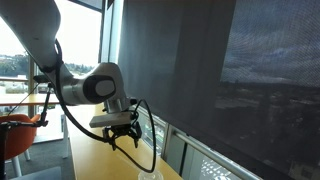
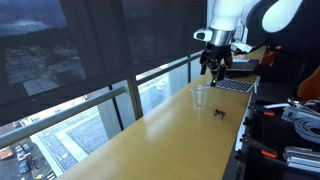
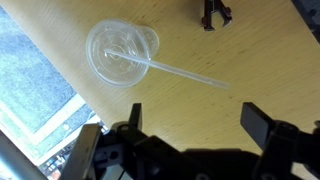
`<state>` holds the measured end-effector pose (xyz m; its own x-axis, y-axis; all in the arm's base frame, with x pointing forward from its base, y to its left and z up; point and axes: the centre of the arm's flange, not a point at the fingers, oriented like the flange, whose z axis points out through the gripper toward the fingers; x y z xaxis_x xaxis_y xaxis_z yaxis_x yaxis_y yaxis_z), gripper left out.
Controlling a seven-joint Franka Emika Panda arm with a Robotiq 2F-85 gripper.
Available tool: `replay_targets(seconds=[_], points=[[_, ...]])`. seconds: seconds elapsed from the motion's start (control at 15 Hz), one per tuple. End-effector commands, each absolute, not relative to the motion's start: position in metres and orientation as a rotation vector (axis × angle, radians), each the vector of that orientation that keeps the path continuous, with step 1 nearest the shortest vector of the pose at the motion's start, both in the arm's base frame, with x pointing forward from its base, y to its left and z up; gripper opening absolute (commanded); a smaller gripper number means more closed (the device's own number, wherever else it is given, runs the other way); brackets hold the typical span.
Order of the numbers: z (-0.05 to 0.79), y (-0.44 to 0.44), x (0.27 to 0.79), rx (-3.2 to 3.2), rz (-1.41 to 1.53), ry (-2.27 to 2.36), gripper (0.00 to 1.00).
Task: Put the straw in the plastic cup
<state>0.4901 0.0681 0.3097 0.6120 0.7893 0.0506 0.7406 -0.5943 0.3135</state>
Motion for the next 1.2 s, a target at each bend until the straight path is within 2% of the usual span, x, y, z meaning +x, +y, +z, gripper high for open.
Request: replay_targets(seconds=[0.0, 1.13], points=[[0.297, 0.065, 0.487, 2.561, 0.280, 1.251, 1.00], [0.304, 0.036, 0.500, 2.585, 0.277, 1.177, 1.00]])
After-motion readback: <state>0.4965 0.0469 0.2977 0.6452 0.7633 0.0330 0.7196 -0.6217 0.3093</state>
